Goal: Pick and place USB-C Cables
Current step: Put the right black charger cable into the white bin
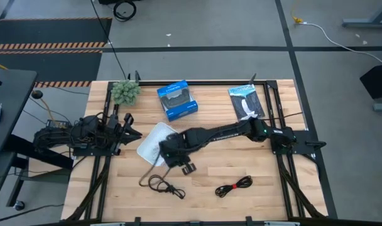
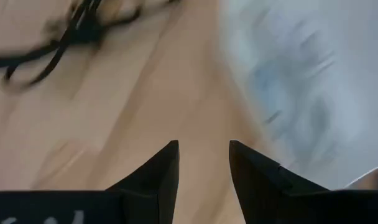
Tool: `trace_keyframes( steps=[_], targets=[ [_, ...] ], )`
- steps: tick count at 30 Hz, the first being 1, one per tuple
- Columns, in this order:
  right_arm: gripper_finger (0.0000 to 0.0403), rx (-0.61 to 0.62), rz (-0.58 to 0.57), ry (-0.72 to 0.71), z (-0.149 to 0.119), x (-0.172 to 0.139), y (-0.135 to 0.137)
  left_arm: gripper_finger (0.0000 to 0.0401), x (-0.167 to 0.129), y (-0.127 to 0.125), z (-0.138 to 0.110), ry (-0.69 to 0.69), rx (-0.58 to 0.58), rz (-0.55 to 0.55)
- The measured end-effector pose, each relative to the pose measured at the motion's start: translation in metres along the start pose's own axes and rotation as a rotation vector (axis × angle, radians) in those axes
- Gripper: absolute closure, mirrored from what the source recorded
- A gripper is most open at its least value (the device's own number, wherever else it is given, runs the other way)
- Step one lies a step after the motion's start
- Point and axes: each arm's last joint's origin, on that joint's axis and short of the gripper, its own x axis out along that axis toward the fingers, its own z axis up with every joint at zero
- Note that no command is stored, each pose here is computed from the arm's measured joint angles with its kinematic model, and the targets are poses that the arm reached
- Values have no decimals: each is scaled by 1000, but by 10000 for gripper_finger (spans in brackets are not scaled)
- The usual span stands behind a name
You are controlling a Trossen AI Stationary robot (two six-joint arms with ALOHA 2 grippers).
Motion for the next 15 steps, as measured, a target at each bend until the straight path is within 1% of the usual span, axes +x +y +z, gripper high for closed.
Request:
trace_keyframes(
  steps=[7, 15],
  targets=[
    [256, 95, 45, 128, -4, -2, 39, 344, 0, 0, 0, 0, -1, 0],
    [256, 193, 54, 255, -10, -5, 74, 344, 0, 0, 0, 0, -1, 0]
  ],
)
